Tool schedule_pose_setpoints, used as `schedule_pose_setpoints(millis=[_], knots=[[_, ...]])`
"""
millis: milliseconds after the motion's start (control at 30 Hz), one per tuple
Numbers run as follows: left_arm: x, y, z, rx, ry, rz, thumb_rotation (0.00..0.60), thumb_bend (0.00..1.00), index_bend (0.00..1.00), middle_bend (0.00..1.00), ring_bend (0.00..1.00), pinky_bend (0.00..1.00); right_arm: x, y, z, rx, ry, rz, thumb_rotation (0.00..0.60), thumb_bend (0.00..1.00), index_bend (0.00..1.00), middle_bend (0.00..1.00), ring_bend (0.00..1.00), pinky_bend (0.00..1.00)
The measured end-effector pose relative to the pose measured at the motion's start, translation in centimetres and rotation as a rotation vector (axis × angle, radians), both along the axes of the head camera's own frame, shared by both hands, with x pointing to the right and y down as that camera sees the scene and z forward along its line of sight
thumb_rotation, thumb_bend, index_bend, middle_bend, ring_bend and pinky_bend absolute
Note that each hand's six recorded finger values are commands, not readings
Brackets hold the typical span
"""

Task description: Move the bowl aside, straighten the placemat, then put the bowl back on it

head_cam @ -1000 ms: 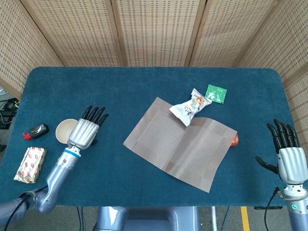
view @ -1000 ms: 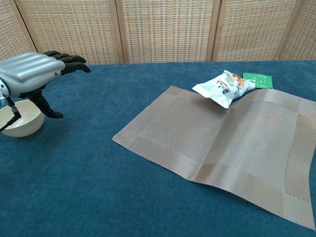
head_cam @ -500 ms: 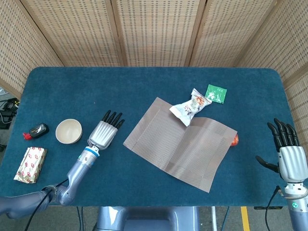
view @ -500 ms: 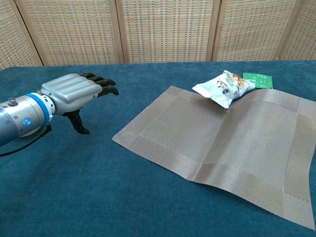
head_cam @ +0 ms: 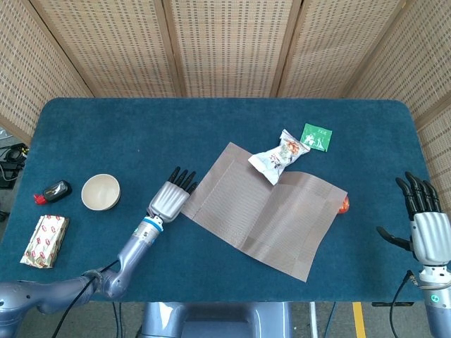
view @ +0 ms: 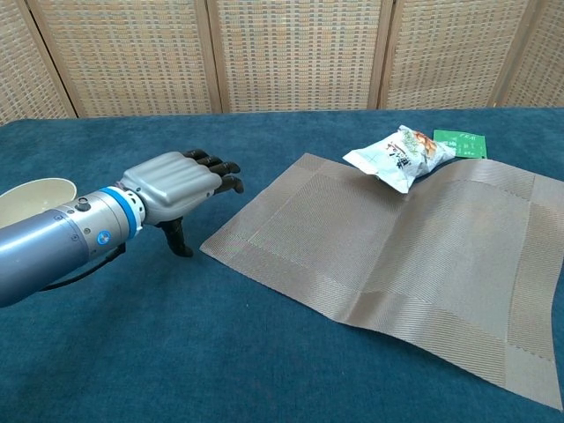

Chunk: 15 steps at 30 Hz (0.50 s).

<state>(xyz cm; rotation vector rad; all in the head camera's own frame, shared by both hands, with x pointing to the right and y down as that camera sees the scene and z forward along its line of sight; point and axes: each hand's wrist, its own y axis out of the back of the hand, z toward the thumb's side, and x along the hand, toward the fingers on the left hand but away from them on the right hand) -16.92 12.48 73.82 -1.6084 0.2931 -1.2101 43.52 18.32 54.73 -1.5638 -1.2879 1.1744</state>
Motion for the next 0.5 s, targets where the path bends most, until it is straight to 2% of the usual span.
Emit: schedule_pose_setpoints(millis=[167, 333, 500], knots=[[1.0, 0.4, 0.6, -0.004, -0.001, 0.013, 0.6, 0.1, 0.17, 0.0, 0.0, 0.0, 0.1, -0.1, -0.1, 0.003, -0.01, 0.003, 0.6, 0.17, 0.0, 0.0, 0.0, 0.0], [1.9, 0.7, 1.2, -0.003, 0.008, 0.022, 0.6, 0.28, 0.24, 0.0, 0.0, 0.0, 0.3, -0.2, -0.5, 0.015, -0.036, 0.007, 0.6, 0.17, 0.0, 0.0, 0.0, 0.0], [2.6, 0.9, 0.9, 0.023, 0.046, 0.034, 0.6, 0.39, 0.26, 0.0, 0.0, 0.0, 0.3, -0.2, -0.4, 0.011, -0.043, 0.004, 0.6, 0.17, 0.0, 0.0, 0.0, 0.0]])
